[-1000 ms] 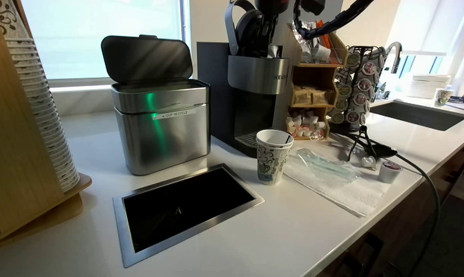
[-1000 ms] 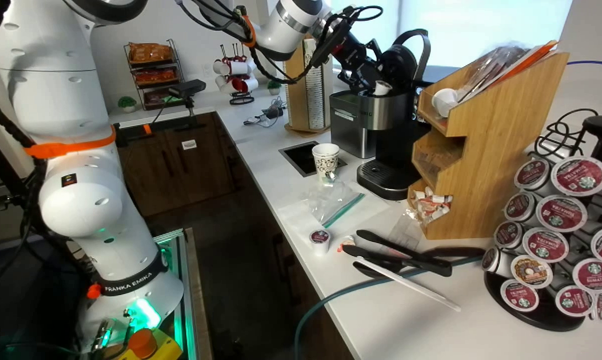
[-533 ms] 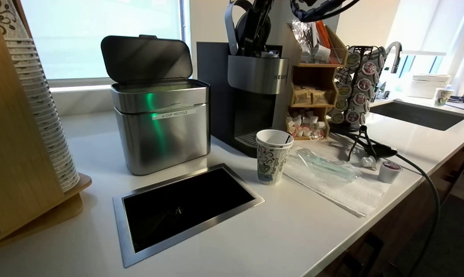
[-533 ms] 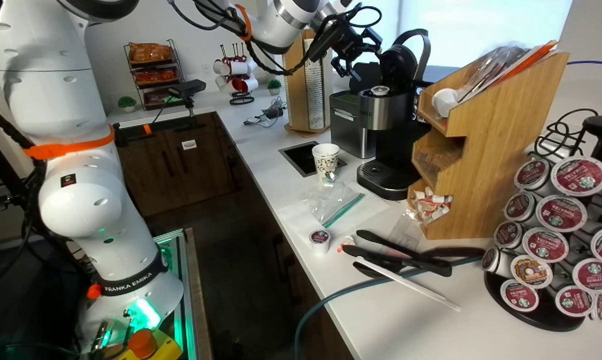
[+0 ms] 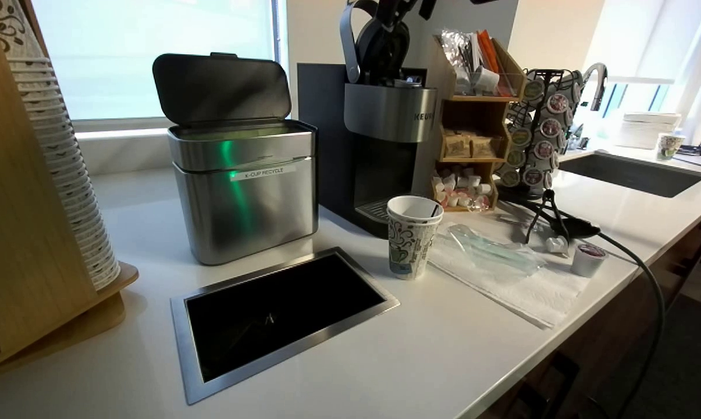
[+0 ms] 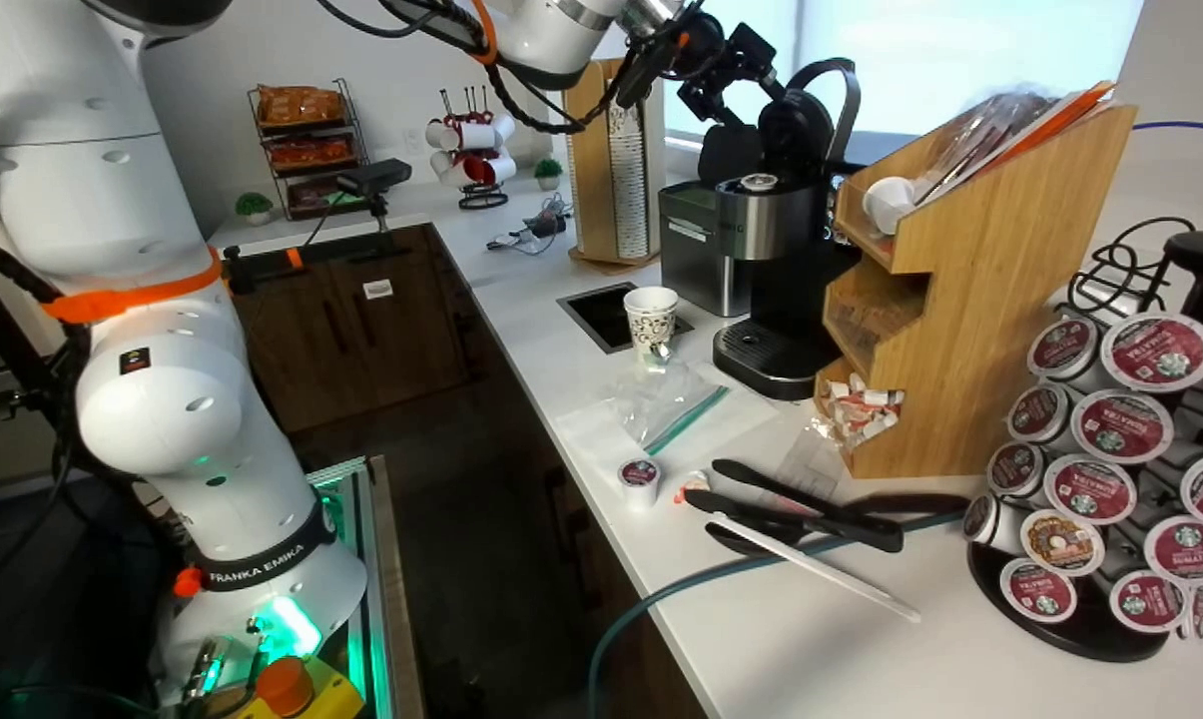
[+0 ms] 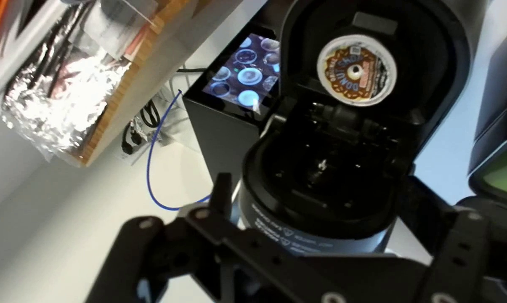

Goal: Remove one coffee pod from the stand on the right and put it on the countertop then place one coffee pod from the counter in the coffee maker chamber.

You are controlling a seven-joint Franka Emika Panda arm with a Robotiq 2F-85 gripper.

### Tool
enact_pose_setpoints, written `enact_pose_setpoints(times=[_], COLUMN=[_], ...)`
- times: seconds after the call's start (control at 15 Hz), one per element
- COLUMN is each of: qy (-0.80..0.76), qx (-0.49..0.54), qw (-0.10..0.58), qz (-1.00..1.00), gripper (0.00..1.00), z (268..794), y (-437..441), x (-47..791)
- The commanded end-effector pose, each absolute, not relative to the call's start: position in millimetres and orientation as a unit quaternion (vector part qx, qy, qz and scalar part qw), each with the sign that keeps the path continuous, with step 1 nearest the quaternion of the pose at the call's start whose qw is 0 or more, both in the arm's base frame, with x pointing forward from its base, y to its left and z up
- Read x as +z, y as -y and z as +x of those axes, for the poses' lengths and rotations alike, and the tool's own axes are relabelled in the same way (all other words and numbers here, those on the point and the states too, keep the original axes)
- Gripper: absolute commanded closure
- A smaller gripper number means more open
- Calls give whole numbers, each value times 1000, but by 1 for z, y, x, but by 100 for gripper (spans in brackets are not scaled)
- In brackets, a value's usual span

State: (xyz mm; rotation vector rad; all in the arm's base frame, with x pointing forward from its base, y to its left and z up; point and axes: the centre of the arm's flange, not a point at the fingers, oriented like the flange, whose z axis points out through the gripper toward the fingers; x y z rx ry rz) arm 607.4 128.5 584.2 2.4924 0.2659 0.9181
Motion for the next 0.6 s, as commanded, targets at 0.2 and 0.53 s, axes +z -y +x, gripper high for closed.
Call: enact_pose_setpoints(times=[0.2, 0.53], qy=[20, 33], qx=[311, 300], qw=[150, 98], qz=[938, 948], gripper=[0, 0], z=[588, 613], y=[-77, -70], x=[576, 547])
